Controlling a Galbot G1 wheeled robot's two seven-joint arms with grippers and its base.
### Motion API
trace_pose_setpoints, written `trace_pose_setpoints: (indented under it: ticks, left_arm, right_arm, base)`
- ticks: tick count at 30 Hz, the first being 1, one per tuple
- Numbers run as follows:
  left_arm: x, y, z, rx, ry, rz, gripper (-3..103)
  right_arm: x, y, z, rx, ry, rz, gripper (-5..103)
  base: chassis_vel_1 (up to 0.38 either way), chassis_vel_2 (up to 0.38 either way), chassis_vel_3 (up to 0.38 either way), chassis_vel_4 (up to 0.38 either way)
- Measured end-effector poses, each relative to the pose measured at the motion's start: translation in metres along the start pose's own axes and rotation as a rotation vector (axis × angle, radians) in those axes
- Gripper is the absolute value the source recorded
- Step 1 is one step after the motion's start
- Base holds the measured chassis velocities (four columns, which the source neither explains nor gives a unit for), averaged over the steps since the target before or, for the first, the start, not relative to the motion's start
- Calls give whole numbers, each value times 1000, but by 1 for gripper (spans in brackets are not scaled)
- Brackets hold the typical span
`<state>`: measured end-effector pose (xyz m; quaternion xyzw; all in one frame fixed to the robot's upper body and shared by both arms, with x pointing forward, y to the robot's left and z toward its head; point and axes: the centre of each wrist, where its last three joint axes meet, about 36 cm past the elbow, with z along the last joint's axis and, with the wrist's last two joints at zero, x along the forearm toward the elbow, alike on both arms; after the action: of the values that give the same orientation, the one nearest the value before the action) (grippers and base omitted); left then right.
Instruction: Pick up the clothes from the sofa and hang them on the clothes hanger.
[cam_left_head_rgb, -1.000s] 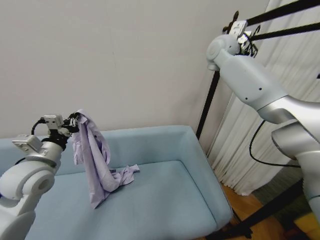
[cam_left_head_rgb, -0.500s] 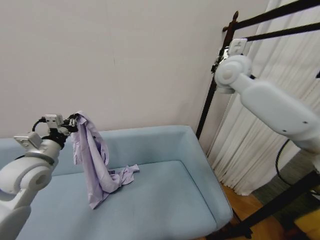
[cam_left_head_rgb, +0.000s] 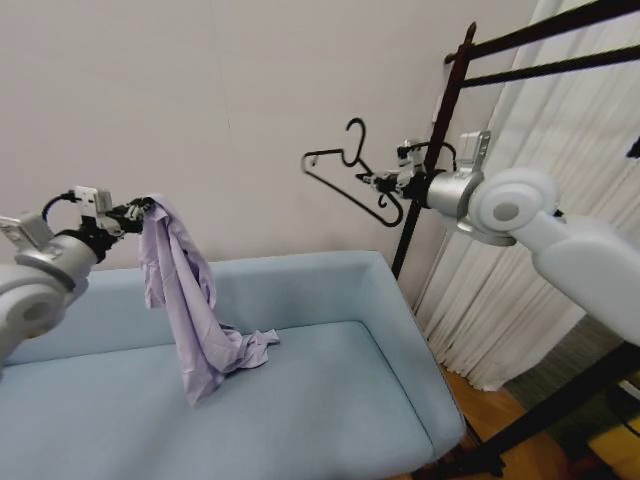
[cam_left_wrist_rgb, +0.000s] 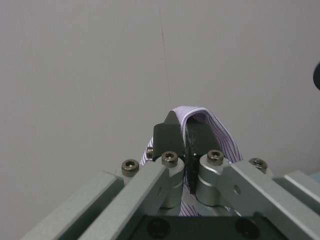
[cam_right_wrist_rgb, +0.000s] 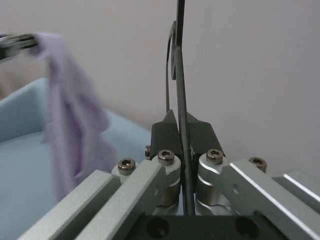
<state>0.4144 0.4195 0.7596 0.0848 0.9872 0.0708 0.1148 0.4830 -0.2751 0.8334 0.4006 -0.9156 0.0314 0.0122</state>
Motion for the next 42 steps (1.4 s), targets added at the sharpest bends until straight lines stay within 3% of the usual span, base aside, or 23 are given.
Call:
trace_pose_setpoints:
  ticks: [4,9,20,35,42]
  left_arm:
    - [-3,17,-9,17,-1,13,1]
    - [-4,23,-13,46,-20,45,1]
    - [-4,19,-21,56,-27,88,1]
    - [-2,13,-33,32,-36,109,1]
    - [2,1,-32,37,-43,131,1]
  right_arm:
    - [6,28,13,33,6,-270,2]
    - [-3,59,16,56,-22,-356,2]
    - [-46,113,35,33,-59,-331,2]
    - [-86,135,57,-5,-60,-301,2]
    - [-108,139,37,5,-110,-278,2]
  base:
    - [0,0,0,0]
    - [0,0,0,0]
    - [0,0,0,0]
    - [0,0,0,0]
    - [0,0,0,0]
